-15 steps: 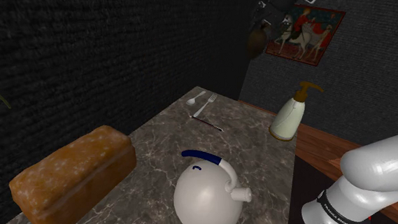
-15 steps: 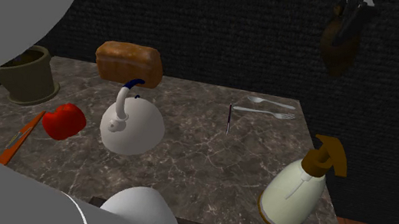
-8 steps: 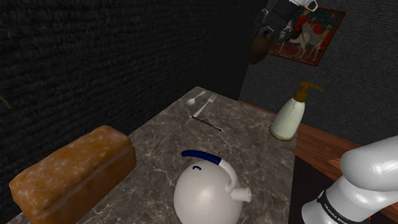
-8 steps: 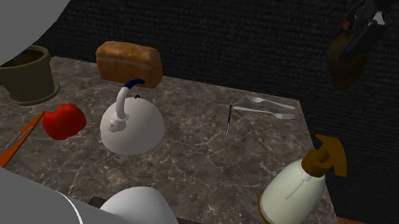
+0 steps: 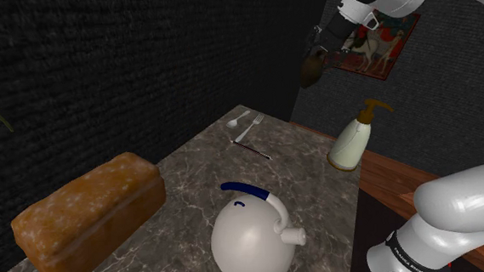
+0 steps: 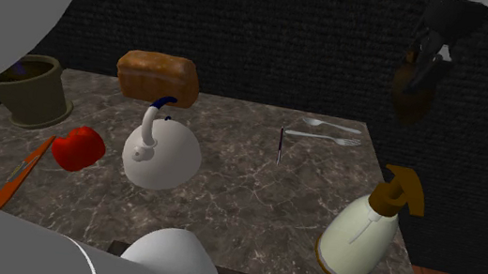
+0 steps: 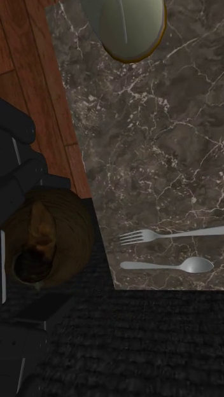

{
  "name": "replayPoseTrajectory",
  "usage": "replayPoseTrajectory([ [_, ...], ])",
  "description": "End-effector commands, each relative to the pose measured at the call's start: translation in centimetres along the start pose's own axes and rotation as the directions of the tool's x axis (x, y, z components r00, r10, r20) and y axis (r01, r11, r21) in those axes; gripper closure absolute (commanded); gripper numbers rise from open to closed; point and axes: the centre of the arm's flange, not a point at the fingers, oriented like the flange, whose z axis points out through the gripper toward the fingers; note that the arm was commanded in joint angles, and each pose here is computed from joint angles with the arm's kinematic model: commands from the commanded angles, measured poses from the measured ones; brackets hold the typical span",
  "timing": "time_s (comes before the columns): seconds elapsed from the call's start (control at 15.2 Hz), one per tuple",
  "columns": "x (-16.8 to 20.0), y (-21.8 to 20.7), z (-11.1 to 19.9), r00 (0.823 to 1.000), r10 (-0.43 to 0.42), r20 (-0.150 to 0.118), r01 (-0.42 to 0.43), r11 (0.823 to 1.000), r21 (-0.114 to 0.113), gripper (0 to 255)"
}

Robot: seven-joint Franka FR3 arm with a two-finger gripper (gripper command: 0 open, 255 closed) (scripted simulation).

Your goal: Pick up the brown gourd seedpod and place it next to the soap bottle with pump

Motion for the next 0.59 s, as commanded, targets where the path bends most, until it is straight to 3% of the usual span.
replayPoseTrajectory([
  [0.0,-0.1,0.4,0.9,1.000,0.000,-0.001,0.000,1.000,0.001,255],
  [0.53,-0.2,1.9,4.9,1.000,0.000,-0.001,0.000,1.000,0.001,255],
])
